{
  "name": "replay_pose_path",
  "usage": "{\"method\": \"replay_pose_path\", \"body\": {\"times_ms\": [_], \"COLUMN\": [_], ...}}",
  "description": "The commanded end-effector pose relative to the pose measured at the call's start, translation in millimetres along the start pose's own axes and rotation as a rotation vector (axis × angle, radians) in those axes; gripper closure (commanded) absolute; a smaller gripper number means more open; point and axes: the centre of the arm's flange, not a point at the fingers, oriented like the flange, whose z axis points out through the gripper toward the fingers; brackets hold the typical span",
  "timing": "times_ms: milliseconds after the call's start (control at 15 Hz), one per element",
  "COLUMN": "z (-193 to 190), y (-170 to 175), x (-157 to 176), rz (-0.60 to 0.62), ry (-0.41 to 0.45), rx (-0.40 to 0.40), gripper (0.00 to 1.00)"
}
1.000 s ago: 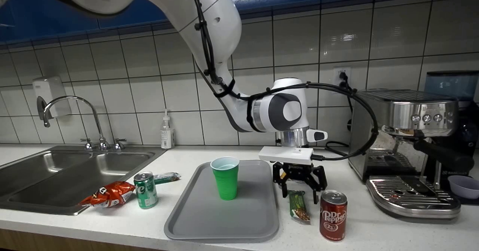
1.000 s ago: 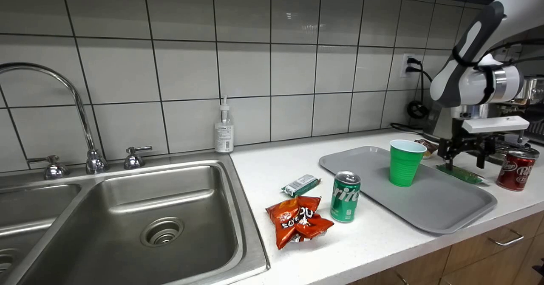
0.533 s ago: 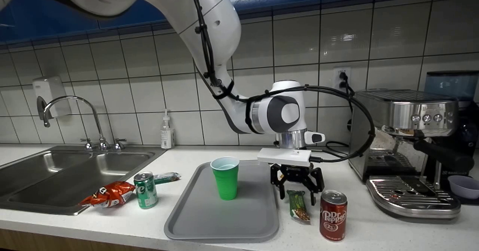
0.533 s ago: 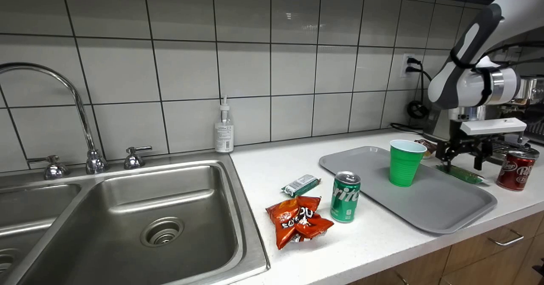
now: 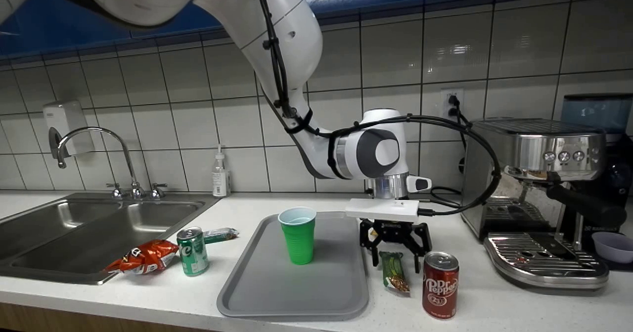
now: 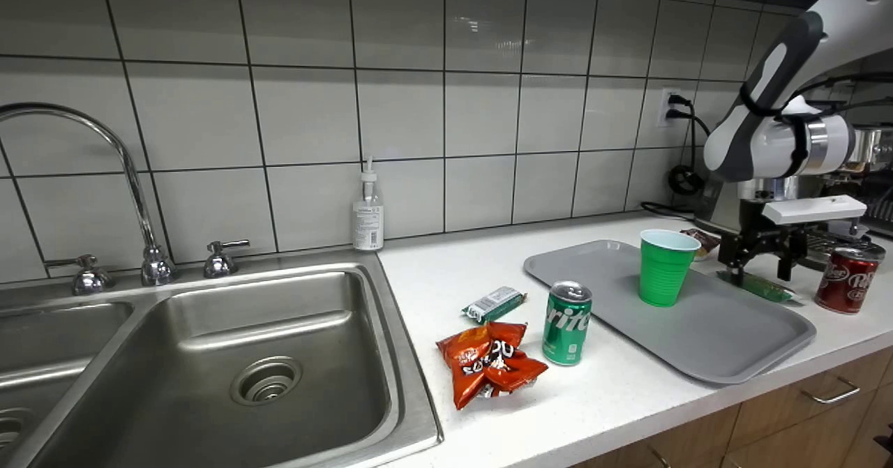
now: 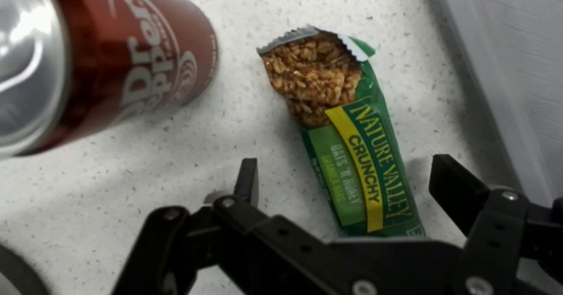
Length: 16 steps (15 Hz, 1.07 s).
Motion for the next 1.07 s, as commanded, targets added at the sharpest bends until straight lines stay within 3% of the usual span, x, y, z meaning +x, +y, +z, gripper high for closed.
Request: {"method": "replay_pose_path", "body": {"times_ms": [0, 67, 133, 667, 1000], "z": [-2, -2, -2, -3, -15], "y": [9, 9, 9, 8, 3], "x": [8, 7, 7, 6, 1], "rz": [-0.065, -0.074, -0.083, -0.125, -0.153], "ry": [-0.008, -0.006, -0.005, -0.002, 0.006], "rx": [0.005, 0.005, 0.004, -0.004, 0.009], "gripper": [0.0, 0.09, 0.26, 0.86, 0.86]}}
